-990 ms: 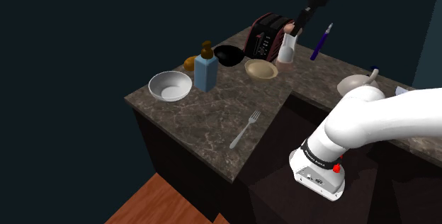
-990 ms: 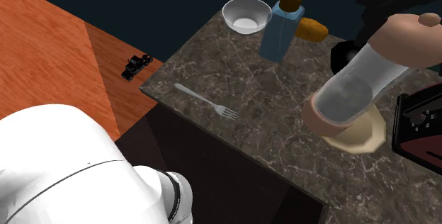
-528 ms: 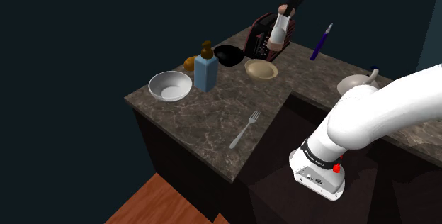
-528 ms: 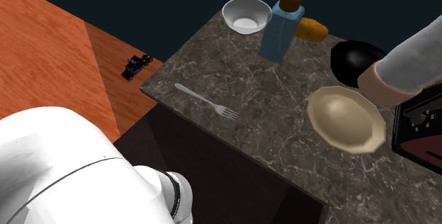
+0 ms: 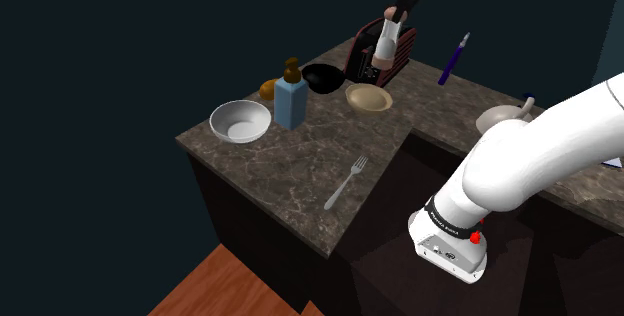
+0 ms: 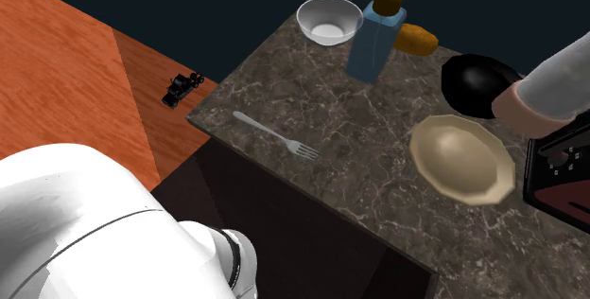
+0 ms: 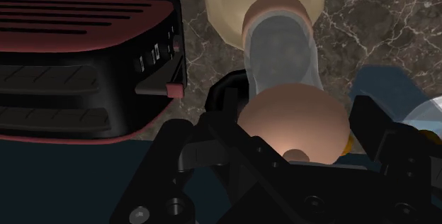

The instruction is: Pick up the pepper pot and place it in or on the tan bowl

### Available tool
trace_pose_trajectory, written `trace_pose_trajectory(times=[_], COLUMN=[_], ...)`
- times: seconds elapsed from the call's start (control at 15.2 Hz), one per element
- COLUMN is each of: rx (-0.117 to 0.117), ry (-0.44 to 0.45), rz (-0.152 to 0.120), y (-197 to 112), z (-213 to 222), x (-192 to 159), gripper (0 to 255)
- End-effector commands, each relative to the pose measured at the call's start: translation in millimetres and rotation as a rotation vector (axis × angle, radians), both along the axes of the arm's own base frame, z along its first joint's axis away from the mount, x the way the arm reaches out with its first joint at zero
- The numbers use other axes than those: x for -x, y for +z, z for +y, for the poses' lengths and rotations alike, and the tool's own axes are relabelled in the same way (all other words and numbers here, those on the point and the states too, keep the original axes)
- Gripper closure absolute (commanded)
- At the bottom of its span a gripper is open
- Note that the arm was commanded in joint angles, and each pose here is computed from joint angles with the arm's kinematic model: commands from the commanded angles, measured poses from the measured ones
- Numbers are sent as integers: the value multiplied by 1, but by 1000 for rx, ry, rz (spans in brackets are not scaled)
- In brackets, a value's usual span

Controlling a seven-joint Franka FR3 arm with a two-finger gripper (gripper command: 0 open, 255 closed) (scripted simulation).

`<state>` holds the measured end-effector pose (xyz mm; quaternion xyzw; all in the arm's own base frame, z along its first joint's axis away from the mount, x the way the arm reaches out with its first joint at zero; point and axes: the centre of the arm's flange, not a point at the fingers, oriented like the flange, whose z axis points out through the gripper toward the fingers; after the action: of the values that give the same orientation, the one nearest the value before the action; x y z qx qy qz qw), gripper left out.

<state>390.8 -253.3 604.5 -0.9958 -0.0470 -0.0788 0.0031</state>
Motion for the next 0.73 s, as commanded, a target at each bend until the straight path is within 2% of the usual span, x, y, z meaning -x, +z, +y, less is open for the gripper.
trace_pose_trajectory(times=[0.0, 0.66], rx=[0, 0], ry=[0, 0], rz=[-1, -1], y=[-10, -63], z=[-1, -1], x=[1, 1], gripper=[255, 255])
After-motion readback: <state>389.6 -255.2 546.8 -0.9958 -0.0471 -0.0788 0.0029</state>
